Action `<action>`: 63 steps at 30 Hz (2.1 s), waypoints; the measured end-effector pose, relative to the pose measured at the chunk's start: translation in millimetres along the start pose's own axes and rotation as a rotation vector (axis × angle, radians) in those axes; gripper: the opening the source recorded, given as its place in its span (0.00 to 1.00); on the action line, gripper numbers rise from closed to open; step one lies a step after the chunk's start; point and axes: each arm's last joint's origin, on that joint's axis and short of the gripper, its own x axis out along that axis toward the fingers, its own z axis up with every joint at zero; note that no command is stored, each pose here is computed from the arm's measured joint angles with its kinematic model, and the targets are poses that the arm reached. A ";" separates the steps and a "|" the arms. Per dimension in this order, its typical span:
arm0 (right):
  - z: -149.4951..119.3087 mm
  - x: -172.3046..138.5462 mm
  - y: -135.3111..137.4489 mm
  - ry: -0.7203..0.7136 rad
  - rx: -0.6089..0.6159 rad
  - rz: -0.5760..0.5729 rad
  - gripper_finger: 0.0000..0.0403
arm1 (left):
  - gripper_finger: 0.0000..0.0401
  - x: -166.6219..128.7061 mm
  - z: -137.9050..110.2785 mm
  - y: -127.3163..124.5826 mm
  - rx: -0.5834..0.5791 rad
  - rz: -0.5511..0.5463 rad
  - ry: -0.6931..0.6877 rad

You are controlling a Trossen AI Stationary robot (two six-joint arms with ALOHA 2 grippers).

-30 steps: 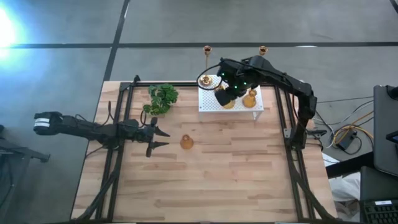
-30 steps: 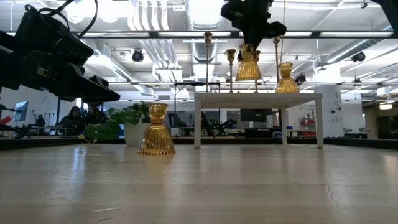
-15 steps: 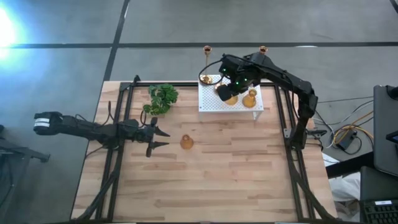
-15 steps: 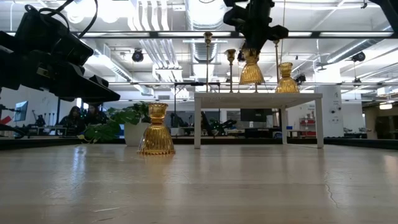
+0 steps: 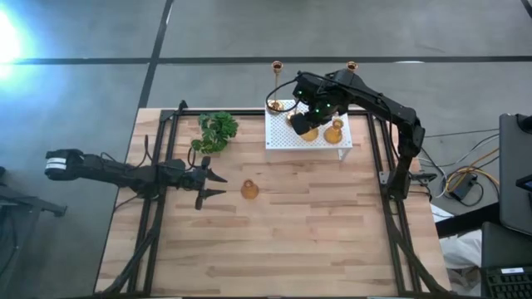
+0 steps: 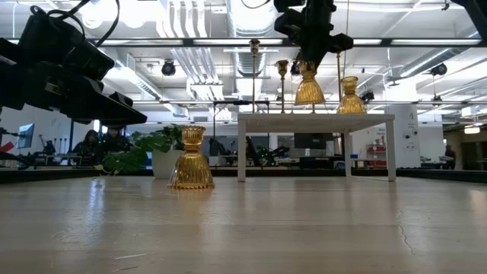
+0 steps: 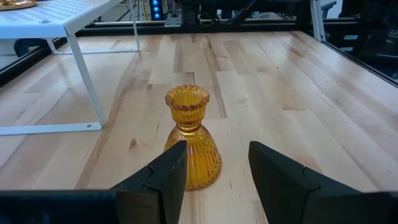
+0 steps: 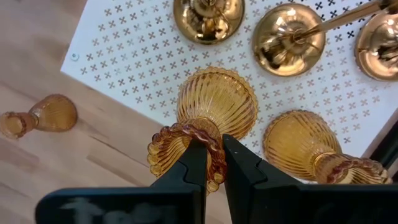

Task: Pick & Place candle stick holders
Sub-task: Put the bottom orange glass candle holder on the shelf

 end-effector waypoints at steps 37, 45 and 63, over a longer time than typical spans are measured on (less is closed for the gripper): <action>8.5 15.8 -16.6 0.102 -0.028 0.037 0.05 | 0.44 0.0 0.0 0.1 0.000 0.000 0.000; 8.7 21.1 -16.2 0.106 -0.051 0.037 0.05 | 0.44 0.0 0.0 0.1 0.000 0.001 0.000; 10.2 29.4 -18.2 0.121 -0.081 0.071 0.05 | 0.44 0.0 0.0 0.0 0.000 0.000 0.000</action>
